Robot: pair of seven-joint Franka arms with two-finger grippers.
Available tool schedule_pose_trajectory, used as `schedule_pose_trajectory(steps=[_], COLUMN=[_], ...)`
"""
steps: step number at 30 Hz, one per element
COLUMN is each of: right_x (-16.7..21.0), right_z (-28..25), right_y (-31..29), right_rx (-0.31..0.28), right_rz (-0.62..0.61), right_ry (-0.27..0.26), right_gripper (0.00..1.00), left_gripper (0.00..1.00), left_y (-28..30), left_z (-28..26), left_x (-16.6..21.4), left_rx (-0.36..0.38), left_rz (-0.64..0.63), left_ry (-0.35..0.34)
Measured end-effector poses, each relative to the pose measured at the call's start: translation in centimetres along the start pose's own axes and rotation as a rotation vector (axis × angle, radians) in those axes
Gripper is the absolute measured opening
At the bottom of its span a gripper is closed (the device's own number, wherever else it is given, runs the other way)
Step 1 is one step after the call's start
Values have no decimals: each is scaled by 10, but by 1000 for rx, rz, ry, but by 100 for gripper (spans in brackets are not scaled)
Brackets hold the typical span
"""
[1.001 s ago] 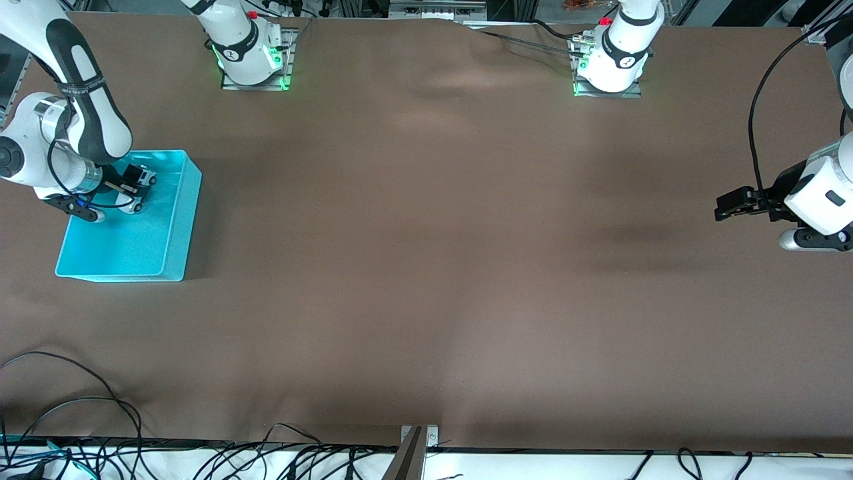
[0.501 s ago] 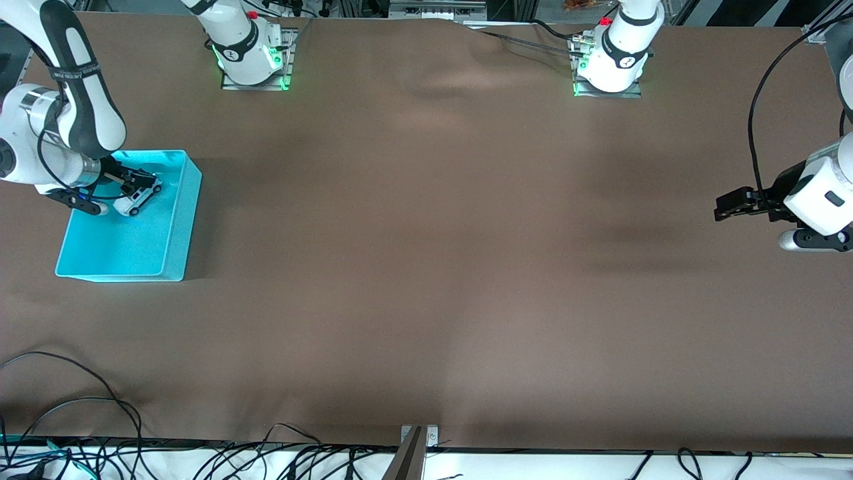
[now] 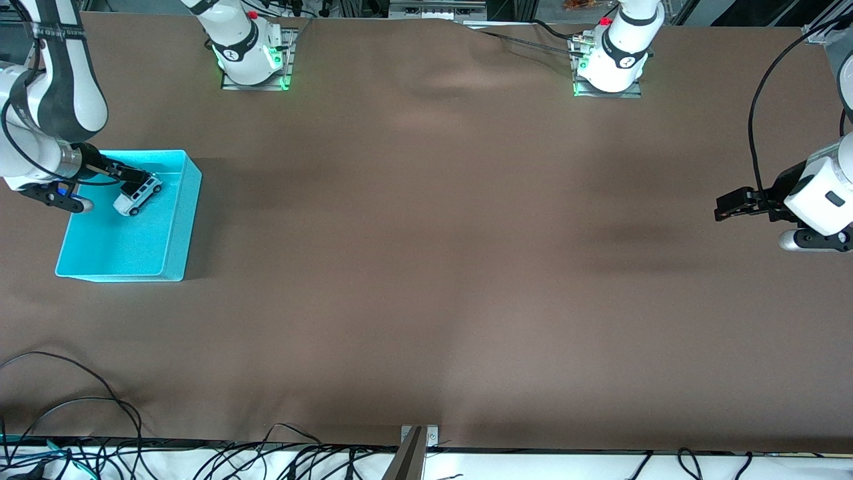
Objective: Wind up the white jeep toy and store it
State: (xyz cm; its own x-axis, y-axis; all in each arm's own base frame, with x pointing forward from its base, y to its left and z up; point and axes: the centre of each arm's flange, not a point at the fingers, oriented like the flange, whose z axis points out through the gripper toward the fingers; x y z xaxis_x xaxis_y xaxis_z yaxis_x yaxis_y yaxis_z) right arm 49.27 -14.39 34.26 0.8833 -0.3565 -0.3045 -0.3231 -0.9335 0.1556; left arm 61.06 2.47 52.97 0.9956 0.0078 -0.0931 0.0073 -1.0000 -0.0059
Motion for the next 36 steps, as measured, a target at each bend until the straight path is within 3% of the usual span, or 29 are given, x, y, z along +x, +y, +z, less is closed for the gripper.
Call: schedule_pose_trajectory(steps=[6,12,18,27,32,36], right_x=[-11,-25,-40,-48,-49,-48], right_z=[-37,-83,-133,-209,-229,-246], right_y=[-5,-5,-19,-51,-62,-76], right_rx=[101,129,133,191,183,175], right_rz=[32,30,-2,-66,-135,-173], right_ry=[60,150,198,193,144,153], right_gripper=[100,100,100,100,100,100], left_gripper=[100,100,100,100,100,100], left_y=[0,0,0,0,-4,-5], left_z=[0,1,1,-1,-8,-13], left_x=[0,0,0,1,1,1], left_rx=[0,0,0,0,-1,-1], left_rz=[0,-1,-1,-2,-7,-9], left_ry=[-1,-1,-1,4,18,30])
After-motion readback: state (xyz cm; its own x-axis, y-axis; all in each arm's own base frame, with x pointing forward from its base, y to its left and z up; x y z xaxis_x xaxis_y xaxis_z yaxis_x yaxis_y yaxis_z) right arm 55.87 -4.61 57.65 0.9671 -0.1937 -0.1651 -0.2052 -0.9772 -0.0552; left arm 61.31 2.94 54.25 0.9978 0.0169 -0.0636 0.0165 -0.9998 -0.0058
